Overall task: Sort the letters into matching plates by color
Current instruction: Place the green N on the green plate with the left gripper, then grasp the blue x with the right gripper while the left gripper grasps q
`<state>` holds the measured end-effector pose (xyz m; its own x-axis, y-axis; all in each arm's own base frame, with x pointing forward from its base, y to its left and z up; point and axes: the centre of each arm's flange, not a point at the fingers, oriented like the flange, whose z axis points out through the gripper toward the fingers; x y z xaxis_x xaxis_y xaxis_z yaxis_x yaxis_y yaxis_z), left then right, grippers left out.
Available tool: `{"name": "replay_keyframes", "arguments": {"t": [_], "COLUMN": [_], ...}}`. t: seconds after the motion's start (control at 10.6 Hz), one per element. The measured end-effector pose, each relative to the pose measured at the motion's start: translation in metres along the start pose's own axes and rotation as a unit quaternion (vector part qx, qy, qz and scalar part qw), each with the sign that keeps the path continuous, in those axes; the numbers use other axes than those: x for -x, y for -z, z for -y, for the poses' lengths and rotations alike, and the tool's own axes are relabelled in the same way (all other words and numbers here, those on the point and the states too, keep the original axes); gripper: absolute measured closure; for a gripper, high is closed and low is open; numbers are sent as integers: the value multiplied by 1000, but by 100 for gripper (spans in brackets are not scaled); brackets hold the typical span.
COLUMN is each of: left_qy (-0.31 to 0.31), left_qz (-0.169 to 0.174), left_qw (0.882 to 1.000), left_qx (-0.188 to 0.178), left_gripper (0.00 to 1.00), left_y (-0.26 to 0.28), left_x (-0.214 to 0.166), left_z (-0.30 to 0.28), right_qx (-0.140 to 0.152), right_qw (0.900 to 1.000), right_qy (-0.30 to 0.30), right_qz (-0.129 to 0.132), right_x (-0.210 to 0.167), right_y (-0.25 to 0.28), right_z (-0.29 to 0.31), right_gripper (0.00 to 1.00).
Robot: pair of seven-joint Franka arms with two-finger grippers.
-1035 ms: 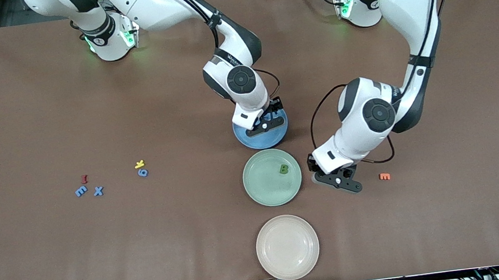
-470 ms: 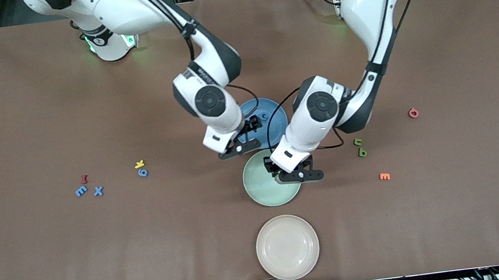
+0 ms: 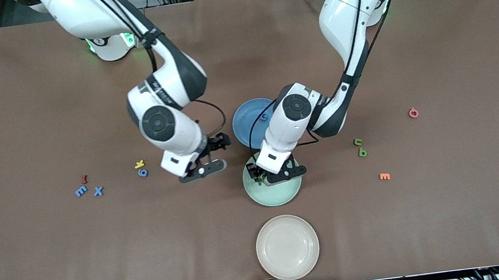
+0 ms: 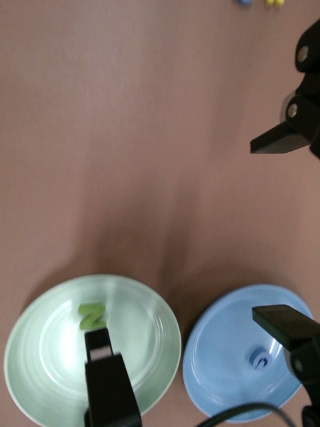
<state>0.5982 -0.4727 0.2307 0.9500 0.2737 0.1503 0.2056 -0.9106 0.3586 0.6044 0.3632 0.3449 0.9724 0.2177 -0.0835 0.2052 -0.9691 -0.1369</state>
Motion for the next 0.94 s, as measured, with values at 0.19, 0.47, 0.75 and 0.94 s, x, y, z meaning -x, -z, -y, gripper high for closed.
{"name": "replay_keyframes", "arguments": {"t": [0.19,0.47,0.75,0.94], "left_qy": [-3,-12,-48,-69], "left_qz": [-13,-31,-24,-2], "left_qw": [1000,999,996,990], "left_qx": [-3,-5,-76,-122], "left_gripper": [24,0,0,0], "left_y": [2,14,43,70], "left_x": [-6,-18,-40,-58], "left_z": [-1,-4,7,22], "right_qx": [6,24,23,27], "right_qw": [1000,1000,999,998], "right_qy": [0,-12,-16,-20], "right_qz": [-1,-10,-20,-53], "right_x": [-11,-25,-27,-25], "right_y": [26,44,55,45], "right_z": [-61,-160,-245,-294], "right_gripper": [0,0,0,0]}}
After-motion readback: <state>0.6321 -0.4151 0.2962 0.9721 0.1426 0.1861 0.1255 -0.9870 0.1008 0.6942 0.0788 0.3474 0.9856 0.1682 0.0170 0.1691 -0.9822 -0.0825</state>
